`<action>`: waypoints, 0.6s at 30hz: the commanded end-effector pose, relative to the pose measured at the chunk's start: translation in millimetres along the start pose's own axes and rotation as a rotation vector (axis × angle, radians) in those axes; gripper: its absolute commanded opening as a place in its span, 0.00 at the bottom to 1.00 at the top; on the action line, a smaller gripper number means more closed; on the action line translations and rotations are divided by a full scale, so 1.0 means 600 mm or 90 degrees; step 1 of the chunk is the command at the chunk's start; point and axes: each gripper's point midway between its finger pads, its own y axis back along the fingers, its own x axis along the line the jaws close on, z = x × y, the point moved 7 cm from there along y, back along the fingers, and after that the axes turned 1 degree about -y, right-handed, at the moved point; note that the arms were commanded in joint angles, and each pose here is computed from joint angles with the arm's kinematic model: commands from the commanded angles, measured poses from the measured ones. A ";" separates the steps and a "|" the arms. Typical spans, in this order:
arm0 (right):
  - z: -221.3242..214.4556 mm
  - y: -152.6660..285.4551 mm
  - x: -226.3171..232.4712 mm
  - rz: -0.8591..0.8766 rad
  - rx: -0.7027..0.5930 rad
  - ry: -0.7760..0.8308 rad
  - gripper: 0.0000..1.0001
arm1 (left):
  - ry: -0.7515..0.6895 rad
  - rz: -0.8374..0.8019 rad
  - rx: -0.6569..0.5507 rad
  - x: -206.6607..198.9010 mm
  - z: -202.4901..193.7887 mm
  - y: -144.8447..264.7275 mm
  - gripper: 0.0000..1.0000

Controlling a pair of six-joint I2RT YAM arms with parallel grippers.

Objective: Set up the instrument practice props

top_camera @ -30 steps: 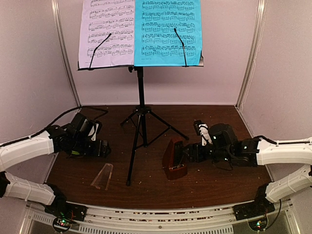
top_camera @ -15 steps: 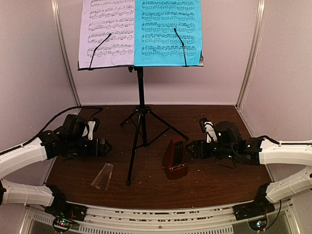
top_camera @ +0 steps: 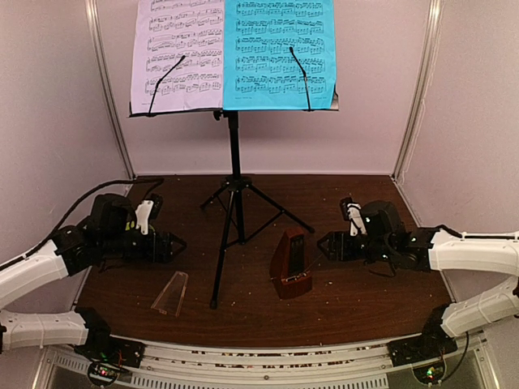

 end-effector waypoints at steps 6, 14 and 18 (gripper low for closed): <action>-0.016 0.003 -0.038 -0.049 0.022 -0.043 0.87 | -0.023 -0.028 -0.028 -0.003 0.000 0.004 0.80; 0.006 0.023 -0.052 -0.053 0.012 -0.104 1.00 | -0.036 -0.047 -0.051 -0.010 0.009 0.001 0.80; 0.028 0.040 -0.055 -0.046 -0.006 -0.121 1.00 | -0.042 -0.047 -0.058 -0.012 0.018 -0.001 0.81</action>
